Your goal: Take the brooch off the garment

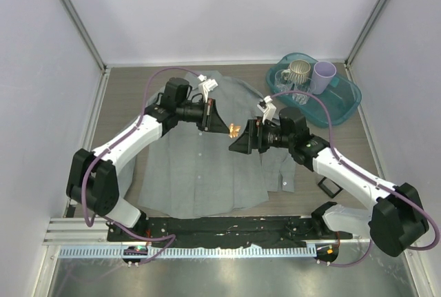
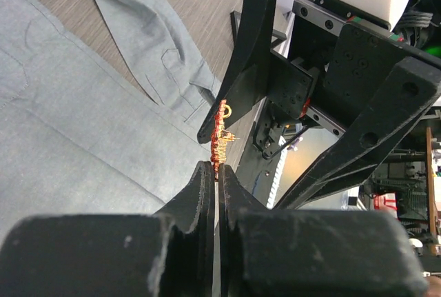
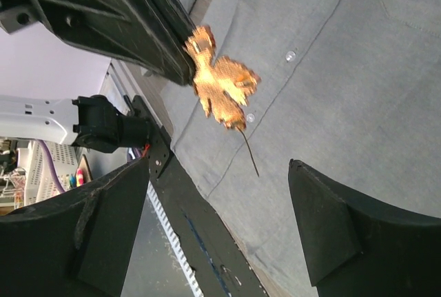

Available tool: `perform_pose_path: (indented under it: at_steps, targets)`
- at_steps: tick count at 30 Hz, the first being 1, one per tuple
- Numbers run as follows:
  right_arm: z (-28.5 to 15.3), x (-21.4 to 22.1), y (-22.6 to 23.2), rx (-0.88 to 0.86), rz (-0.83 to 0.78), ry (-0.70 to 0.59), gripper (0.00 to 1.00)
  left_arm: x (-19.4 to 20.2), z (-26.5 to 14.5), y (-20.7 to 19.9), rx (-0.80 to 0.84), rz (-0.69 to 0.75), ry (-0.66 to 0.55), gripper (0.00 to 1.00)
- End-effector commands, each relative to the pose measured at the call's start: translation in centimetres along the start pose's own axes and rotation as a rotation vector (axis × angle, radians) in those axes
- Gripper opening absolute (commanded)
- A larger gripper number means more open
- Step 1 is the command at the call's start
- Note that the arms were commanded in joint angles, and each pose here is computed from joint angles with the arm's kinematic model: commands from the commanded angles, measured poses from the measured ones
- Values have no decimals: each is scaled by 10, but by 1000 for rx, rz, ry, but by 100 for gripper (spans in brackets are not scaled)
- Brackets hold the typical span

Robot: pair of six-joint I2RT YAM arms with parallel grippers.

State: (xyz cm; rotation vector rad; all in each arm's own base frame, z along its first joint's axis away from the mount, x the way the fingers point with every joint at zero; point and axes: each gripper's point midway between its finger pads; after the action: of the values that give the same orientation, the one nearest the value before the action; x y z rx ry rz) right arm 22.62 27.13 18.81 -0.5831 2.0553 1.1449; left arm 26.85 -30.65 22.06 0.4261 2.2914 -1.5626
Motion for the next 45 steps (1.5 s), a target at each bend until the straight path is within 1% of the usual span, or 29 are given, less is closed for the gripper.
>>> perform_pose_path:
  at_steps: [1,5,11,16,24,30,35,40,45]
  targets:
    - [5,-21,10,-59,-11,-78,87,-1,4,-6,47,6,8,0]
    - [6,-28,18,-102,4,-110,87,-1,6,-5,46,0,12,0]
    - [3,-23,28,-147,46,-86,84,-1,7,0,25,-7,11,0]
    - [-6,-28,37,-165,54,-104,82,1,9,7,4,-18,24,0]
    - [-7,-38,39,-147,31,-104,81,6,14,12,-2,-23,55,0]
    - [-2,-43,37,-143,15,-96,81,18,21,1,28,4,95,0]
    - [1,-45,37,-146,1,-75,81,24,25,-2,47,0,125,0]
    - [-8,-50,41,-118,-32,-62,81,24,26,-1,53,-9,132,0]
    - [-26,-65,48,-73,-72,-108,82,27,28,-4,90,-30,144,0]
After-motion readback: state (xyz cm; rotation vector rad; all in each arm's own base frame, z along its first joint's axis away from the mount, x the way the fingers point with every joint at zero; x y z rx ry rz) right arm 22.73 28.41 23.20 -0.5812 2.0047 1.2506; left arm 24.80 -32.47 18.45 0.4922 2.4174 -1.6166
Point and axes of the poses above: each gripper's point midway between its finger pads, its own z axis out along the fingers, its own y axis along the line the jaws close on, x = y × z, and after that the axes turned 13 degrees about -z, right-handed
